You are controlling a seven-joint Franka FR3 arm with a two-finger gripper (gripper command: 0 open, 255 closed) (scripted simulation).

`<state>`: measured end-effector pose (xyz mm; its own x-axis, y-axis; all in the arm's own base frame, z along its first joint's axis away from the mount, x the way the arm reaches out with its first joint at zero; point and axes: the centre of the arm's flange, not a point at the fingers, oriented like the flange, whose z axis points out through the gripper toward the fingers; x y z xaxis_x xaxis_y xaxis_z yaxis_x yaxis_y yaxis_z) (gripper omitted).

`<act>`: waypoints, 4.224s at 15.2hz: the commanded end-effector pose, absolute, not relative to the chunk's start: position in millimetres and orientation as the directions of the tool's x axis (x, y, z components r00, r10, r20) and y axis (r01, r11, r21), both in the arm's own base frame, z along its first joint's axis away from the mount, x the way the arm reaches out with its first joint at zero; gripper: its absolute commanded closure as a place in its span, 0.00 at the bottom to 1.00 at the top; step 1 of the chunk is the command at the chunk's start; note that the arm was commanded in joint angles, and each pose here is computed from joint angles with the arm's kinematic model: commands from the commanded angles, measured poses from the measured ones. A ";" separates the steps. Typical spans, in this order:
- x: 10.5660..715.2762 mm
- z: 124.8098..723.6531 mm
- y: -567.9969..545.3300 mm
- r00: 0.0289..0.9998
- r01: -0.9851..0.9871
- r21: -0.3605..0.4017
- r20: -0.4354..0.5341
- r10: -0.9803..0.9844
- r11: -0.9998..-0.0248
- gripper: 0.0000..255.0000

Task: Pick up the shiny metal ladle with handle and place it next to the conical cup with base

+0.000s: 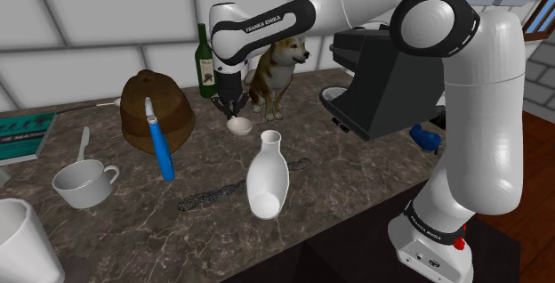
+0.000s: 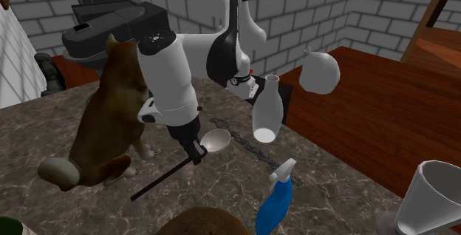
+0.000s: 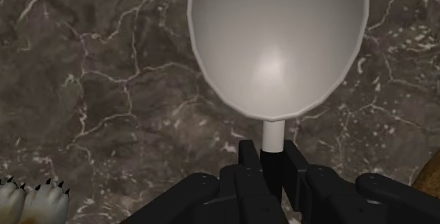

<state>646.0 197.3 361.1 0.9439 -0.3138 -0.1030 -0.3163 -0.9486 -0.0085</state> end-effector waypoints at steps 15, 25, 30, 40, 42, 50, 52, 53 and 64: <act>647.3 446.0 196.8 0.944 -0.316 -0.008 -0.103 -0.314 -0.949 1.00; 647.3 498.8 196.8 0.944 -0.316 -0.008 -0.103 -0.314 -0.949 1.00; 647.3 525.2 196.8 0.944 -0.316 -0.008 -0.103 -0.314 -0.949 1.00; 613.0 553.1 236.9 0.944 -0.316 -0.008 -0.103 -0.314 -0.949 1.00; 595.9 553.2 257.0 0.944 -0.316 -0.008 -0.103 -0.314 -0.949 1.00; 527.4 553.3 337.4 0.944 -0.316 -0.008 -0.103 -0.314 -0.949 1.00; 510.2 553.4 357.5 0.944 -0.316 -0.008 -0.103 -0.314 -0.949 1.00; 501.7 553.4 367.5 0.944 -0.316 -0.008 -0.103 -0.314 -0.949 1.00; 407.4 553.6 478.0 0.944 -0.316 -0.008 -0.103 -0.314 -0.949 1.00</act>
